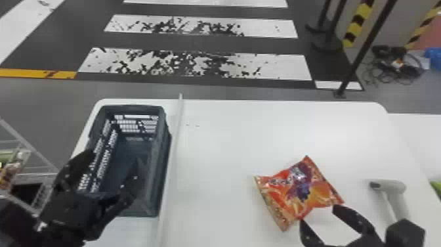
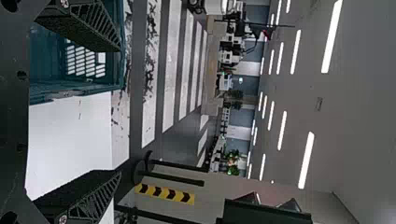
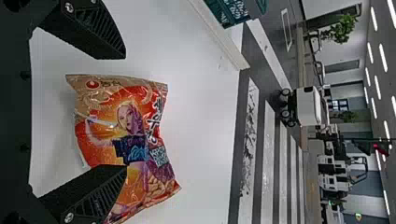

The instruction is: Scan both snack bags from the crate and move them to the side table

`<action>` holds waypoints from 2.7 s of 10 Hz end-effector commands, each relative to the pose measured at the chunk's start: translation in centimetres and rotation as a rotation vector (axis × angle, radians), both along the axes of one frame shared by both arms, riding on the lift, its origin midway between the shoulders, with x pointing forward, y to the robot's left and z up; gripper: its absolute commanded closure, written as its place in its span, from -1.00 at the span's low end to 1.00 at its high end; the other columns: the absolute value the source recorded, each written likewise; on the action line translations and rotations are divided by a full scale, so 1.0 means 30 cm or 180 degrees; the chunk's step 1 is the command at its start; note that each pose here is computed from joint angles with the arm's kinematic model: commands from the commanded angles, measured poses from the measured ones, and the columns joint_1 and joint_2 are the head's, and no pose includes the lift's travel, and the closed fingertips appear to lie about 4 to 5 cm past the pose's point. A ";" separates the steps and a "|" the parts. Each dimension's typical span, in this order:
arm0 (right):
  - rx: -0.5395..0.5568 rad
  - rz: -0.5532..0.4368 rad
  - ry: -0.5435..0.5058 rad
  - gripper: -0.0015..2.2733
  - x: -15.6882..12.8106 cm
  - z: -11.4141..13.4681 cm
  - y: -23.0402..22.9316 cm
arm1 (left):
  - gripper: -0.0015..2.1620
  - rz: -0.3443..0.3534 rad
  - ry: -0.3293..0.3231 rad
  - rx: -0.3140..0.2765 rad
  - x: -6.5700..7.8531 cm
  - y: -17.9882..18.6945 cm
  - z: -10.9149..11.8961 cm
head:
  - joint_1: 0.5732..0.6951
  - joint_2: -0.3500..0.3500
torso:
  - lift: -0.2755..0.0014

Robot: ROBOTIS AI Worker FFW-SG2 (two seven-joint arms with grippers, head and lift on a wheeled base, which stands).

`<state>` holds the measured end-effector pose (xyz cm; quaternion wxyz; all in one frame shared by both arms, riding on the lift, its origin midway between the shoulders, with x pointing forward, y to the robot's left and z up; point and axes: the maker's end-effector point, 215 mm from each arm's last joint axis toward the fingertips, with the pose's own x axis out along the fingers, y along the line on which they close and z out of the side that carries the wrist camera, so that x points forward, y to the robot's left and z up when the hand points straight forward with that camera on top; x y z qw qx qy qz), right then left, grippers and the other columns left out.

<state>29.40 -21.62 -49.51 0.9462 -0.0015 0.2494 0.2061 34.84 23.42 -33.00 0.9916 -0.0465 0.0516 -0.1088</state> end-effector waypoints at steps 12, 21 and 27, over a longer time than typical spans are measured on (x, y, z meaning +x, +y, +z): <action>-0.1266 0.1083 -0.1098 -0.92 -0.069 -0.100 0.270 | -0.94 -0.0136 0.0444 -0.0096 0.008 -0.108 -0.141 | 1.00 0.37 | 0.78; -0.1748 0.1132 -0.0906 -0.77 0.028 -0.305 0.184 | -0.94 -0.0220 0.0511 -0.0092 -0.023 -0.117 -0.160 | 1.00 0.26 | 0.78; -0.1928 0.1023 -0.0780 0.57 0.108 -0.344 0.122 | -0.94 -0.0251 0.0578 -0.0131 0.000 -0.119 -0.193 | 1.00 0.09 | 0.78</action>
